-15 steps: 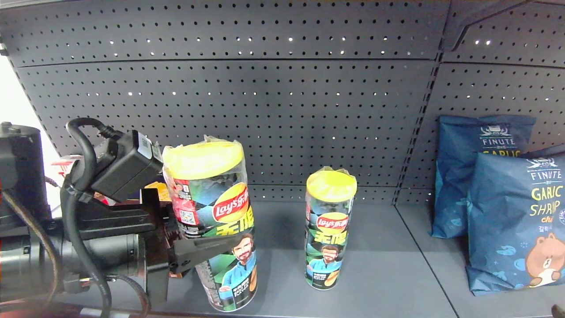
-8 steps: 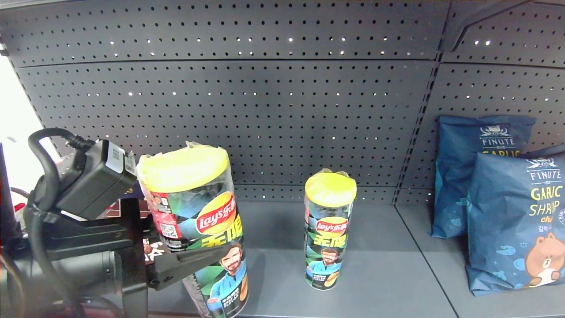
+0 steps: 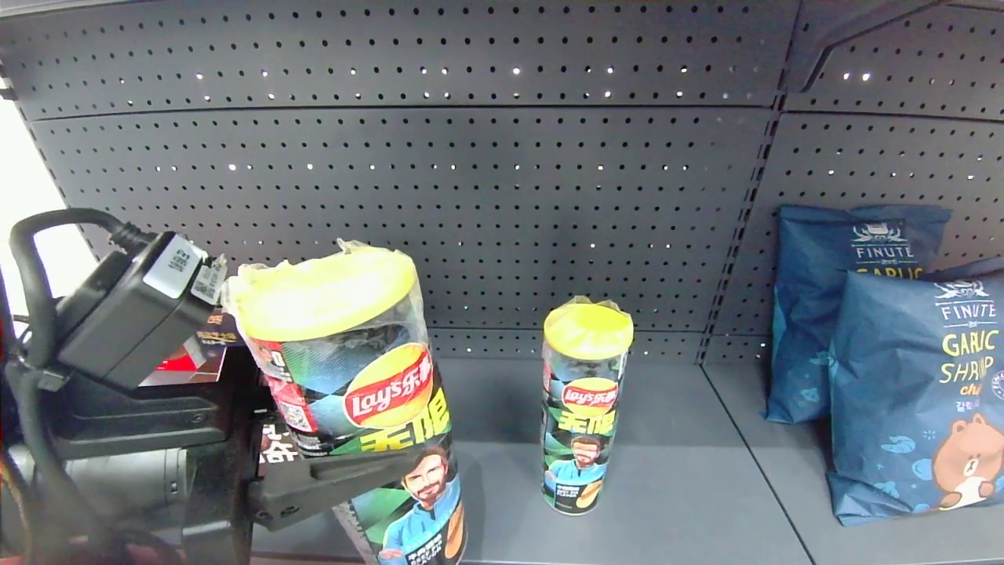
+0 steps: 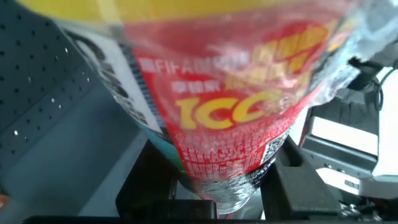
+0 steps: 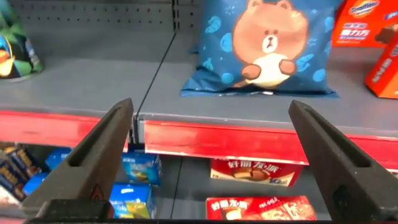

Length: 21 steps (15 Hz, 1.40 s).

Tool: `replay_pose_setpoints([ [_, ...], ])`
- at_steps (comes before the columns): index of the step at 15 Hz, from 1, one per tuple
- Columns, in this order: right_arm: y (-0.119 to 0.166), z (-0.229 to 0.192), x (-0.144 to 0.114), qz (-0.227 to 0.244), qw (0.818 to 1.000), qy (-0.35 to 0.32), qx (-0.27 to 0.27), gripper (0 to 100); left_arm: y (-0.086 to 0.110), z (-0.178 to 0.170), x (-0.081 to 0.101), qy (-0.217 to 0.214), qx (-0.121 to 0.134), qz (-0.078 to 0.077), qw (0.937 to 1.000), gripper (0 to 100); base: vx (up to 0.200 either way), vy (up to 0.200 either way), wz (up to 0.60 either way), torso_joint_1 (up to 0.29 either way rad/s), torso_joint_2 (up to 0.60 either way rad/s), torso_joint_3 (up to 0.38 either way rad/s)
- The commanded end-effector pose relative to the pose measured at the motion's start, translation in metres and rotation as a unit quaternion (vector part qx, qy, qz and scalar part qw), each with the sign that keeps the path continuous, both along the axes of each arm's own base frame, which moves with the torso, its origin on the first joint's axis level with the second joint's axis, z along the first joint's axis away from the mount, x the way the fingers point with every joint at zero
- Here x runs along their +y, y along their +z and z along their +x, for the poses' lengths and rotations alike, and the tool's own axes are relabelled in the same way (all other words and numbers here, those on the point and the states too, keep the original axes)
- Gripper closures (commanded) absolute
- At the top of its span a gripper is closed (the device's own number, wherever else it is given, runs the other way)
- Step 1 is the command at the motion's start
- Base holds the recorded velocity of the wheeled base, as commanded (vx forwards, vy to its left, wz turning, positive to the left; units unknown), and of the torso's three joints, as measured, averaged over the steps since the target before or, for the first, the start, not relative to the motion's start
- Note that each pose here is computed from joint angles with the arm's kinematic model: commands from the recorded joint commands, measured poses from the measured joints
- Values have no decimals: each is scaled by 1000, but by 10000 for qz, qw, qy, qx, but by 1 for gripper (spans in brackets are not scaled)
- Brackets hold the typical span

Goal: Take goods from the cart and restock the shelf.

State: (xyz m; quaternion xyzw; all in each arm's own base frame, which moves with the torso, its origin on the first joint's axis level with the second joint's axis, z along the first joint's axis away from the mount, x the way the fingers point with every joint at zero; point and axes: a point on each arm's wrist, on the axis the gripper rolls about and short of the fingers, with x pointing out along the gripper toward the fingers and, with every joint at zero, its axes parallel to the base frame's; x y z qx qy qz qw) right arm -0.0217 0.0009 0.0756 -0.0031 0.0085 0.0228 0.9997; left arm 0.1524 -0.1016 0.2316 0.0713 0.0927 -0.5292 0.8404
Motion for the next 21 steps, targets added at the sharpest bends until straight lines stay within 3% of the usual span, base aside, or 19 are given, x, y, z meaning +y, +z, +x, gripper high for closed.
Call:
replay_pose_setpoints([
  [1,0,-1,0,2,10000,-5,-78,0,-3,9,-5,-8,-11,-10,10000,100,0,0,0,0,0,0],
  [6,0,-1,0,2,10000,-5,-78,0,-1,39,3,493,4,-13,9988,100,0,0,0,0,0,0],
  [8,0,-1,0,2,10000,-5,-78,0,7,69,5,640,-34,-61,9979,100,0,0,0,0,0,0],
  [11,0,-1,0,2,10000,-5,-78,0,2,94,-3,379,125,-66,9992,100,0,0,0,0,0,0],
  [14,0,-1,0,2,10000,-5,-78,0,-19,133,-9,311,551,24,9980,100,0,0,0,0,0,0],
  [16,0,-1,0,2,10000,-5,-78,0,-22,154,-19,230,681,60,9974,100,0,0,0,0,0,0],
  [21,0,-1,0,2,10000,-5,-78,0,-29,187,-38,-327,931,-25,9951,100,0,0,0,0,0,0],
])
